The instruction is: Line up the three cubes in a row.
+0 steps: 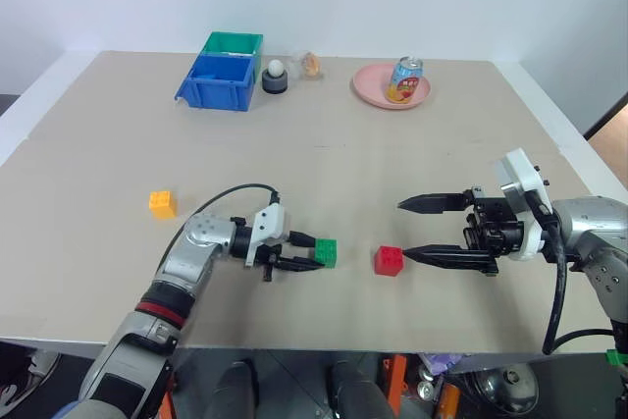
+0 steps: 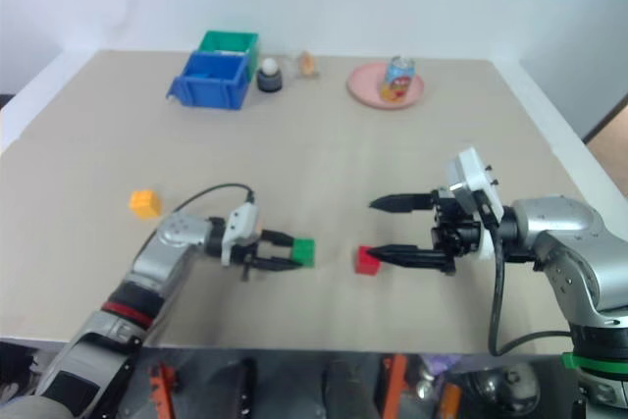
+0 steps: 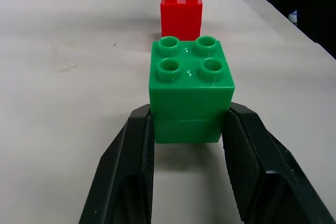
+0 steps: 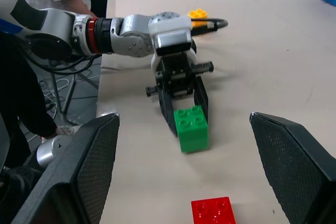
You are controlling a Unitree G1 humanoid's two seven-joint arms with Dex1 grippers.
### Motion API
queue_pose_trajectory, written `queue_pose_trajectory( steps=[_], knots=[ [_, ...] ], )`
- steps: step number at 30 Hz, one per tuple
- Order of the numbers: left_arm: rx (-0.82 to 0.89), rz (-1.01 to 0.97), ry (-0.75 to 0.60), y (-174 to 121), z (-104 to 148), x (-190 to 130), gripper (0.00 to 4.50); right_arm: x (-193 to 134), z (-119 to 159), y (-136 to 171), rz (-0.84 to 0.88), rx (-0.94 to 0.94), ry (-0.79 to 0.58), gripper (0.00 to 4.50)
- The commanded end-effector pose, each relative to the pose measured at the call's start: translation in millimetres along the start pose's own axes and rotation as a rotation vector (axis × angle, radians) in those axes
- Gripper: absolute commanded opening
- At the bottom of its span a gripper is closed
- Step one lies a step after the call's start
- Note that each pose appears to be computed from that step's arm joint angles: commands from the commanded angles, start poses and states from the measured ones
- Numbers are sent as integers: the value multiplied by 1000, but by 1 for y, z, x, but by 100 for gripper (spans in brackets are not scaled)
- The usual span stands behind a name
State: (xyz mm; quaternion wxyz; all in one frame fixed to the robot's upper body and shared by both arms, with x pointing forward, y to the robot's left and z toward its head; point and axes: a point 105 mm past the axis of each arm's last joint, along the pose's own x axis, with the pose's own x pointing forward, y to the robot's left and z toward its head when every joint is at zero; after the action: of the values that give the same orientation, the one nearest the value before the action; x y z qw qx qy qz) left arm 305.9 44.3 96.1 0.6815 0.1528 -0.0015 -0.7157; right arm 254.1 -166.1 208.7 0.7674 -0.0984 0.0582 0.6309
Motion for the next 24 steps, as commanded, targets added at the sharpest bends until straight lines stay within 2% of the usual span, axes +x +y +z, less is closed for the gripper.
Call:
queue_pose_trajectory(
  steps=[1,12,21,23,24],
  knots=[
    [26,-3,0,4,6,3,127,-3,7,-1,-22,-36,-16,410],
    [-17,16,39,4,-4,-3,127,-4,7,-3,-45,-38,-20,410],
    [-61,-4,2,-1,0,1,127,-3,8,-7,-51,-45,-19,410],
    [-83,6,-6,1,0,0,232,-3,8,-7,-53,-46,-19,410],
    [-99,3,-16,1,2,0,269,-3,8,-7,-53,-46,-19,410]
  ],
)
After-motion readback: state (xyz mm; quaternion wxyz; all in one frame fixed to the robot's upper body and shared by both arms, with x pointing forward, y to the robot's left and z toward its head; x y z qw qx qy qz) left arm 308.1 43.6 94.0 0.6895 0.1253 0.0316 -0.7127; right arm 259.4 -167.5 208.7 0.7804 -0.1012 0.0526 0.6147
